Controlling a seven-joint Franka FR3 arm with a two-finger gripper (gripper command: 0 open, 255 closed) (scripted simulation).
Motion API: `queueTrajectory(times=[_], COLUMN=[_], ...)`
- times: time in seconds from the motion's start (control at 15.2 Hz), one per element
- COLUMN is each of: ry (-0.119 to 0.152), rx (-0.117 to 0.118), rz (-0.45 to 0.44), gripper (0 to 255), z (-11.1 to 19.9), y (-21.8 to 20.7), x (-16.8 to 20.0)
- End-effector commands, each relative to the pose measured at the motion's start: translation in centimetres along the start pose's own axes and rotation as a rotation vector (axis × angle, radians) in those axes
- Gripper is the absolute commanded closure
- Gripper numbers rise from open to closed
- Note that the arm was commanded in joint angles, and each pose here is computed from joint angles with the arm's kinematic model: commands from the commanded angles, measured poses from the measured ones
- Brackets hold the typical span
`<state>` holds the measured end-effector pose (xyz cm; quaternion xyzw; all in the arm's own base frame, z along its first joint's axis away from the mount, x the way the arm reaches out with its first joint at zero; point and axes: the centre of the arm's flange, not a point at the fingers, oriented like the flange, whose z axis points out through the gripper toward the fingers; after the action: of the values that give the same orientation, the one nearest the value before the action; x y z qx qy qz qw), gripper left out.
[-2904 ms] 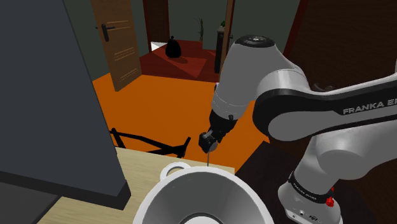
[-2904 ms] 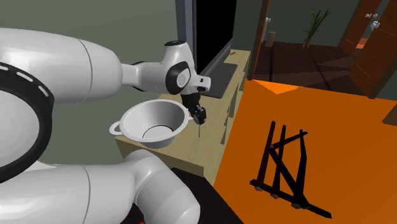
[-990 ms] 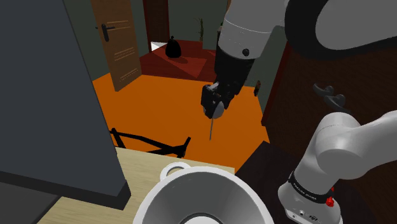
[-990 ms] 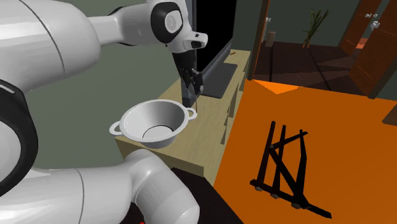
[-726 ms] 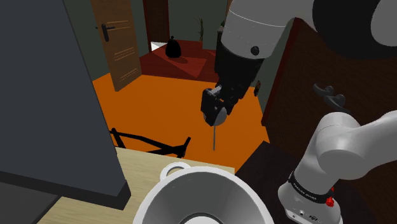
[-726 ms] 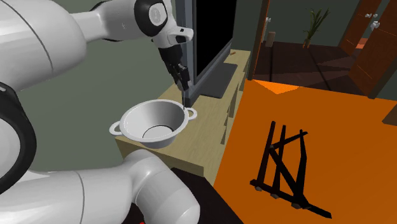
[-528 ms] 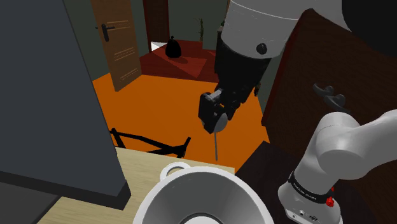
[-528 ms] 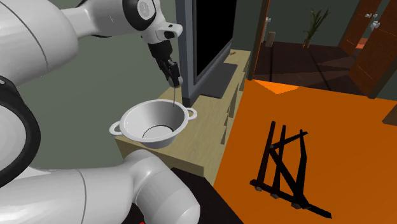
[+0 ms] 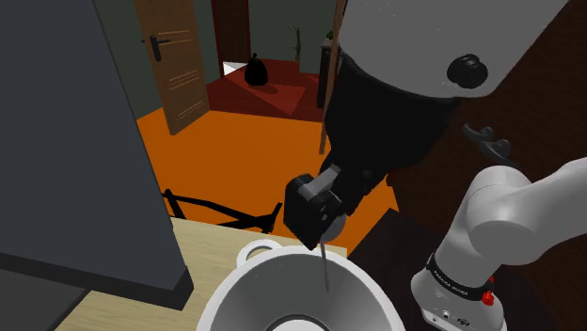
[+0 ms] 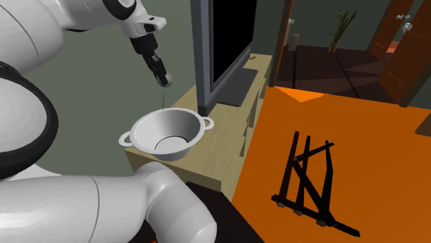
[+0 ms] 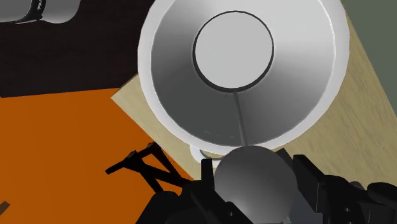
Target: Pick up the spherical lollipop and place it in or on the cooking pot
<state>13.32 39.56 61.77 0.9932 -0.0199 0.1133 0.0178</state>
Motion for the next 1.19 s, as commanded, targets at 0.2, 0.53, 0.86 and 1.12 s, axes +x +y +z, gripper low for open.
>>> queueTrajectory(times=[0.2, 0.53, 0.86, 1.12], ry=[-0.001, -0.001, -0.001, -0.001], rx=[0.001, 0.001, 0.001, 0.001], rz=[0.001, 0.001, 0.001, 0.001], gripper=[255, 255, 255, 255], z=[0.6, 3.2, 5.7, 7.8], y=[-2.1, -2.2, -2.3, -2.3], x=[-1.8, -2.4, -3.0, -3.5])
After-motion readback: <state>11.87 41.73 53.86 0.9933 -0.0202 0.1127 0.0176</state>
